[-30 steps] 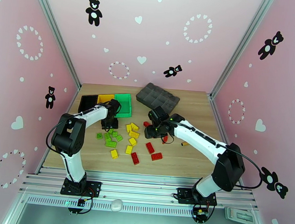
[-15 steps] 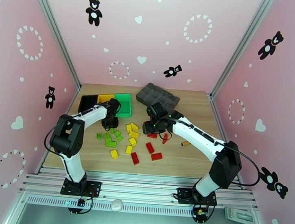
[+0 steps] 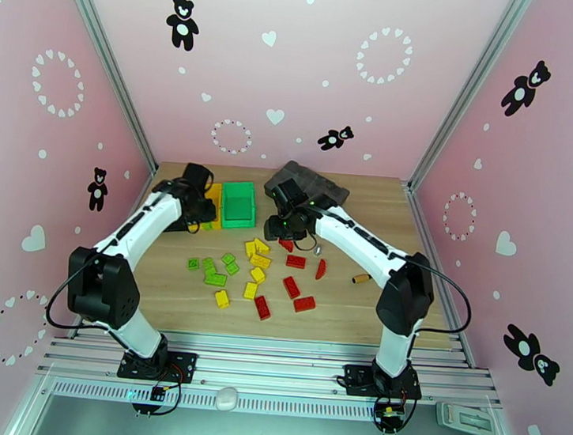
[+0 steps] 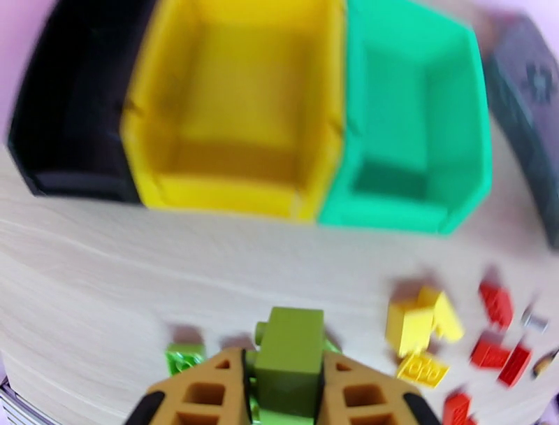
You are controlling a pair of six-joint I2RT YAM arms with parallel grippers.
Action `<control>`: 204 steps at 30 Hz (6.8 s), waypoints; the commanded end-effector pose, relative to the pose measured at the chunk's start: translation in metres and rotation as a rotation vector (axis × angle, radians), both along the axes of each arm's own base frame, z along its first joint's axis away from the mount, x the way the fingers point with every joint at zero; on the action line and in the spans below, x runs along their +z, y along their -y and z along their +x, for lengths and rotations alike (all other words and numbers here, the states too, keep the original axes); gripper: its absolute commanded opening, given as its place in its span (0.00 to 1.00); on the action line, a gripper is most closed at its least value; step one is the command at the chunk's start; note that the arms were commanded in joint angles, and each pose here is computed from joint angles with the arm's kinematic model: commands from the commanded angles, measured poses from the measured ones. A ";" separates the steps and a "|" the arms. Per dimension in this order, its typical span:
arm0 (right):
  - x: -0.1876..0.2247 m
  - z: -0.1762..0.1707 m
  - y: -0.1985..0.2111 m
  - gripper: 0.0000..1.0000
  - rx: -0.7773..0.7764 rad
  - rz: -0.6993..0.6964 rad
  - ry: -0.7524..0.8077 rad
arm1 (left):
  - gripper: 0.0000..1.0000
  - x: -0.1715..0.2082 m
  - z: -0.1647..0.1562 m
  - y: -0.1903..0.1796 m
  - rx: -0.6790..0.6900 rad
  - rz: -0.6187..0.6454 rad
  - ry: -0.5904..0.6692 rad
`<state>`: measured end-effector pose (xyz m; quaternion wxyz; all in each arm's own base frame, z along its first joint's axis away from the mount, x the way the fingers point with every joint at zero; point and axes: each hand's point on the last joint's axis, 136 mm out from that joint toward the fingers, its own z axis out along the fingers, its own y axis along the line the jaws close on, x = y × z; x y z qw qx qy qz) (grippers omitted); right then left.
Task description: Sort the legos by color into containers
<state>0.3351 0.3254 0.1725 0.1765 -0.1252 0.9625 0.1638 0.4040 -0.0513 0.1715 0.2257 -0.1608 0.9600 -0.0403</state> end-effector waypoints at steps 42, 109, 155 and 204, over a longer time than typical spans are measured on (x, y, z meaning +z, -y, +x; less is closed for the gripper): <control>-0.004 -0.010 -0.018 0.68 0.085 0.045 -0.054 | 0.73 -0.021 -0.048 -0.041 0.233 -0.048 -0.064; -0.056 -0.055 -0.066 0.64 0.285 -0.012 -0.205 | 0.31 -0.144 -0.099 -0.025 0.218 -0.042 -0.340; -0.006 0.008 -0.057 0.99 0.118 0.087 -0.107 | 0.72 -0.020 0.039 -0.027 0.195 -0.083 -0.069; -0.059 -0.069 -0.048 0.76 0.148 0.026 -0.192 | 0.54 -0.137 -0.133 0.055 0.071 -0.112 -0.343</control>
